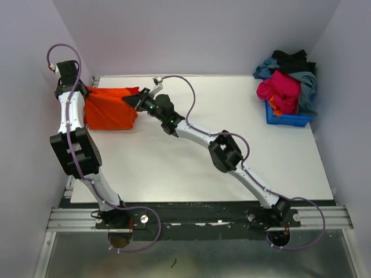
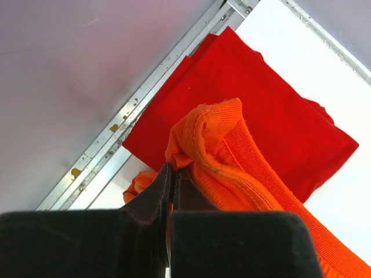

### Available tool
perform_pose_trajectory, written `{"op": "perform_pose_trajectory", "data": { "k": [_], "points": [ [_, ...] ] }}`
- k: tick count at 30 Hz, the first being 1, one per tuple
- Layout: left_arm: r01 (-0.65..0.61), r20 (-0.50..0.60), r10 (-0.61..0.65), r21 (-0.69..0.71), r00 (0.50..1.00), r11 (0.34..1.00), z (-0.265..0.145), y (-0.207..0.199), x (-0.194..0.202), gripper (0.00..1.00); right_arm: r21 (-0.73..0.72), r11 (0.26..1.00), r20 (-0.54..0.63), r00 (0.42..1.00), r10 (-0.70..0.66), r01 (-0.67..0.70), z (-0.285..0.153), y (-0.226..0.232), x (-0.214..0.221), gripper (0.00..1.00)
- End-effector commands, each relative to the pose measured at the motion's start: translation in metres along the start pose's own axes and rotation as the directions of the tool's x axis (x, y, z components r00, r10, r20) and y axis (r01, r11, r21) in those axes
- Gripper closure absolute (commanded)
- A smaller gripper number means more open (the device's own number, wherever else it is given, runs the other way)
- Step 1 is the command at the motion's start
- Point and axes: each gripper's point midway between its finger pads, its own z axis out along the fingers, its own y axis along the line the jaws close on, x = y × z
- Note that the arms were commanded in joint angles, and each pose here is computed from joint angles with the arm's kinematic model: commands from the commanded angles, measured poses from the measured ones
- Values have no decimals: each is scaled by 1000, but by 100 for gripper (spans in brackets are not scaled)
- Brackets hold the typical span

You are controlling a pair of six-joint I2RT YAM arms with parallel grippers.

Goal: Fold and stack the t-shirts
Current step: Put the neatly folded tshirt into the corner of the board with both arms

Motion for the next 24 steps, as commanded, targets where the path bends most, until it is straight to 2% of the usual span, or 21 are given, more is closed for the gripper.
{"op": "perform_pose_trajectory", "data": {
  "k": [1,11,19,22,23,24],
  "points": [
    [13,80,-9,-53,997,999,19,16,-22,100,-19,1000,156,988,-12,15,7,0,-34,99],
    [26,116,-26,2,993,1000,42,2,-30,100,41,998,313,948,-64,54,7,-25,-53,99],
    [48,119,-52,39,992,998,62,-9,-33,100,68,992,336,934,-122,105,6,-31,-65,99],
    [46,121,-51,46,991,998,70,-11,-31,100,72,991,335,933,-134,116,5,-32,-65,91],
    [46,124,-52,52,991,998,74,-12,-31,100,74,990,338,931,-135,117,5,-32,-65,84],
    [46,126,-53,59,991,997,77,-14,-31,100,81,990,341,931,-133,112,4,-34,-65,72]
  ]
}}
